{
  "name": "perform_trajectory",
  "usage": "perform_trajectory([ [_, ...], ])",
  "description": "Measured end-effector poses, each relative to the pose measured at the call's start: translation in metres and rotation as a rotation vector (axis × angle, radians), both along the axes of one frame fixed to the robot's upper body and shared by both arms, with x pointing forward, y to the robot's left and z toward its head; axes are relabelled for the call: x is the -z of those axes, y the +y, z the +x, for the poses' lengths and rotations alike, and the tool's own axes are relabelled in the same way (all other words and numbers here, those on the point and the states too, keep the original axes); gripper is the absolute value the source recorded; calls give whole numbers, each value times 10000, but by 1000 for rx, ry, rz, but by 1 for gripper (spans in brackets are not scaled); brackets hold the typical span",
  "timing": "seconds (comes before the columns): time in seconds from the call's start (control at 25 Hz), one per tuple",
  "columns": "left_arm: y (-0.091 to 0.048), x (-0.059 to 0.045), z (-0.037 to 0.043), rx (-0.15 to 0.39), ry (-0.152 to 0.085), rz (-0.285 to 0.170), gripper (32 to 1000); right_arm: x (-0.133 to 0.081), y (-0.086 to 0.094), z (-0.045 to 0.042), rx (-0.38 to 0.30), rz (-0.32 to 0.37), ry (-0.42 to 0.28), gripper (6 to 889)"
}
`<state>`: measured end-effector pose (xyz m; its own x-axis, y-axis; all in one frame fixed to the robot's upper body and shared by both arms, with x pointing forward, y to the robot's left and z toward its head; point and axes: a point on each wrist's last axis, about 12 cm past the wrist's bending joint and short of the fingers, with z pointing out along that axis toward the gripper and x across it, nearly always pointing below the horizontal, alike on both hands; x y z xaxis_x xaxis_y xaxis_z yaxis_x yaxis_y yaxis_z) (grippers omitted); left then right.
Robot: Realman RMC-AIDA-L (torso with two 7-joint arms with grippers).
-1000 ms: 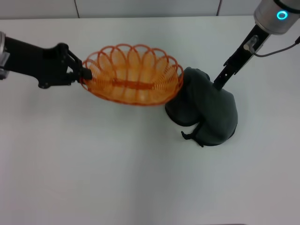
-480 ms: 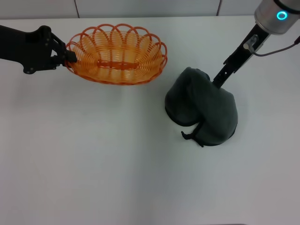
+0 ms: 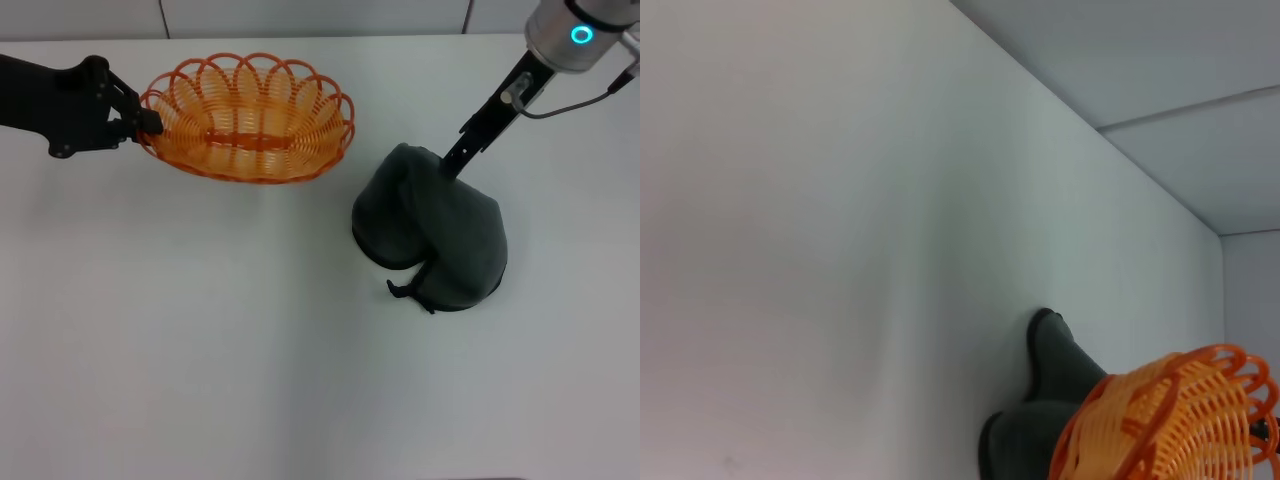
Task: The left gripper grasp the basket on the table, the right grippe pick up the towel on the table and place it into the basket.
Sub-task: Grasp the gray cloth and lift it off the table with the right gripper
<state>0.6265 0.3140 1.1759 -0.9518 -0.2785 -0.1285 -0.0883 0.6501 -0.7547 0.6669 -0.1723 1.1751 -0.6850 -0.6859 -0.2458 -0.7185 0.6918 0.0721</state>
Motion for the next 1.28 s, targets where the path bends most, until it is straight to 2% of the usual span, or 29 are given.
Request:
perform_trajectory([
  [0.68,-4,2,9,-1,-4,8,111,138,234,-47,-52,18,-36,846],
  [1.28,-12,12,15,-3,-9,9,111,402,280,-48,-61,18,-86,845],
])
